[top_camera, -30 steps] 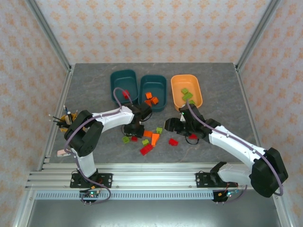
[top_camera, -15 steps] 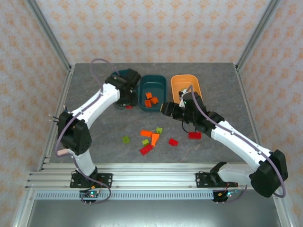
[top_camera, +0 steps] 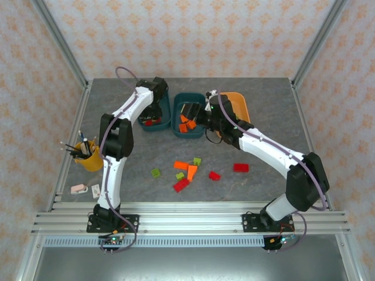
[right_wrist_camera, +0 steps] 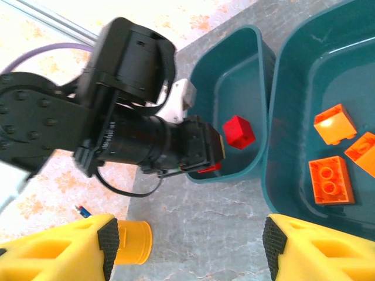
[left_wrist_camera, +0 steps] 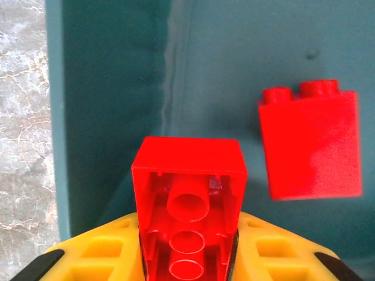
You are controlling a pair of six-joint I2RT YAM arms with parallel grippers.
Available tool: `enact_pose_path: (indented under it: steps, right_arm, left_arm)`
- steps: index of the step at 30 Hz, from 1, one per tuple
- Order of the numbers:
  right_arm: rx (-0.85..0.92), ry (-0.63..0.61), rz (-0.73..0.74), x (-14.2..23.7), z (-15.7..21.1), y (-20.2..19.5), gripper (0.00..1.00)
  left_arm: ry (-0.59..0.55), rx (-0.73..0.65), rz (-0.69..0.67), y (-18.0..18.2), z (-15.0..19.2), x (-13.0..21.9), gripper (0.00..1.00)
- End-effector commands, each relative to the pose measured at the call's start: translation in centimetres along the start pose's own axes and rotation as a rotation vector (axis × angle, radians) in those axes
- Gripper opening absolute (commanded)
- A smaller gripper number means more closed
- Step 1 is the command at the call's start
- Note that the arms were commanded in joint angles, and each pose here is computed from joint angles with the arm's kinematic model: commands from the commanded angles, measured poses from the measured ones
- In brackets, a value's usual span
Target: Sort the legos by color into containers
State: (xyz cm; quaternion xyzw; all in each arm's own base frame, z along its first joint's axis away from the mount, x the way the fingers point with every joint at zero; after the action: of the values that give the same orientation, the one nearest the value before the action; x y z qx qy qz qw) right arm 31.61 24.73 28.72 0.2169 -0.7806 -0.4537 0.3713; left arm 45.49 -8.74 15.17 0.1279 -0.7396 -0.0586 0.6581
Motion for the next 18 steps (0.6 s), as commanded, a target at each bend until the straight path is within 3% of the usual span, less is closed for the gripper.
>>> enact_pose_path:
  steps: [1, 6, 10, 15, 18]
  right_arm:
    - [-0.009, 0.003, -0.041, -0.1, -0.3, 1.0, 0.68]
    - [-0.017, 0.027, -0.007, -0.2, 0.3, -0.1, 0.68]
    - [0.022, 0.055, 0.049, -0.2, 0.6, -0.8, 0.68]
    - [0.168, 0.12, 0.167, 0.6, 1.1, -1.5, 0.67]
    - [0.334, 0.22, 0.251, 1.5, 2.1, -2.0, 0.67]
  left_arm:
    - [-0.011, 0.037, -0.02, 0.9, -0.4, 1.3, 0.36]
    - [-0.012, 0.039, 0.006, 0.5, -0.7, 1.2, 0.56]
    - [-0.052, 0.055, 0.041, 0.8, -0.9, 2.9, 0.65]
    - [-0.159, 0.103, 0.097, 2.2, -0.7, 8.0, 0.7]
    - [-0.237, 0.149, 0.162, 3.6, 0.4, 11.7, 0.74]
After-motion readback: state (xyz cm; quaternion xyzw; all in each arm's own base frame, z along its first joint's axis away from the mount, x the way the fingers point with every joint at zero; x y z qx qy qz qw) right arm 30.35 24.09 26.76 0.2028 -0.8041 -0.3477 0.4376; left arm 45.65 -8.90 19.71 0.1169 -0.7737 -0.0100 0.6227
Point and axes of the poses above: each hand's point on the last joint's axis, 136 mm out from that joint toward the fingers, its own x axis back along the fingers, its own y axis along the line the jaws close on, z = x × y, the point moved 9 cm from there along x, back along the fingers, and after that the axes turned 15 degrees about -x, right-handed, at the moved point
